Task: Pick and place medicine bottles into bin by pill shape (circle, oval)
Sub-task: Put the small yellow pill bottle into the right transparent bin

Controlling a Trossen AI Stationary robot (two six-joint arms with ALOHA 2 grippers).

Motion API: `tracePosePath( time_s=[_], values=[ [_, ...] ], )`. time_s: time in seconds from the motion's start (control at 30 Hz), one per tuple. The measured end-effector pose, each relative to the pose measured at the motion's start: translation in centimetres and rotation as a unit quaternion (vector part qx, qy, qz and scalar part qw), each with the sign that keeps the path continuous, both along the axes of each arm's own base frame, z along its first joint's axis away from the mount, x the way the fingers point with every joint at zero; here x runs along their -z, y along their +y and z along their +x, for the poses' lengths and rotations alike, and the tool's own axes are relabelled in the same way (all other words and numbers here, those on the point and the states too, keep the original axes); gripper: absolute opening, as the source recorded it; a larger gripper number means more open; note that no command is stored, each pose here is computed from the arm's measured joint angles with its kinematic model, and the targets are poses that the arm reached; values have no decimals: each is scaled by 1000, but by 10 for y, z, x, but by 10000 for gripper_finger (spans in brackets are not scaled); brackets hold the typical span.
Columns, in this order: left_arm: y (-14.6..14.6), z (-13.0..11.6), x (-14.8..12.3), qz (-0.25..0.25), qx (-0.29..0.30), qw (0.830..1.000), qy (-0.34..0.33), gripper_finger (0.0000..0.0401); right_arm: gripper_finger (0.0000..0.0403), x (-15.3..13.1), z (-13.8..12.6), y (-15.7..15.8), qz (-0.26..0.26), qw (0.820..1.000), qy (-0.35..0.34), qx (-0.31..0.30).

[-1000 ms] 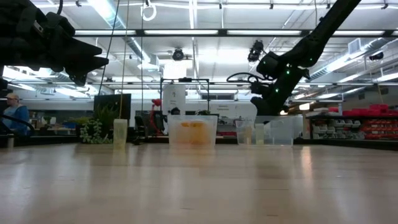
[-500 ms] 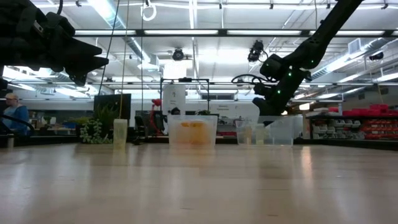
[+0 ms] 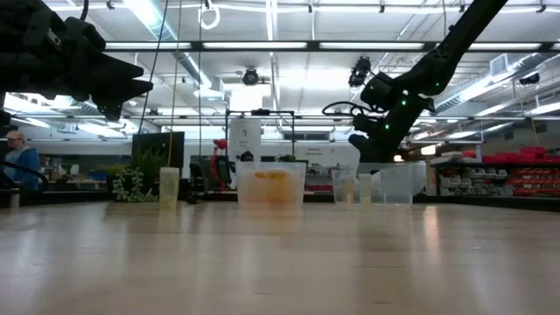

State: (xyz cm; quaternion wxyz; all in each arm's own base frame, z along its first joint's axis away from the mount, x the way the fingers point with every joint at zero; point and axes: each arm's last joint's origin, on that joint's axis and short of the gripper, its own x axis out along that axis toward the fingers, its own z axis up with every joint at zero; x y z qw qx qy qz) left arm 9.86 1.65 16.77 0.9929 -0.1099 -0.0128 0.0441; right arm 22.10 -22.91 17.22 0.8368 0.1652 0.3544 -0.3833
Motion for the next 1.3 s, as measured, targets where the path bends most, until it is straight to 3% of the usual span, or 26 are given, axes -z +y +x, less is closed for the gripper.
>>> tracePosePath(
  time_s=[0.6, 1.07, 1.3],
  values=[
    [0, 0, 0, 0, 0, 1000, 0, 172, 127, -1, 15, 17, -15, 997, 0, 79],
    [0, 0, 0, 0, 0, 1000, 0, 172, 127, 2, 24, 31, -4, 996, 15, 84],
    [0, 0, 0, 0, 0, 1000, 0, 172, 127, 0, 17, 19, -21, 995, 7, 102]
  ],
)
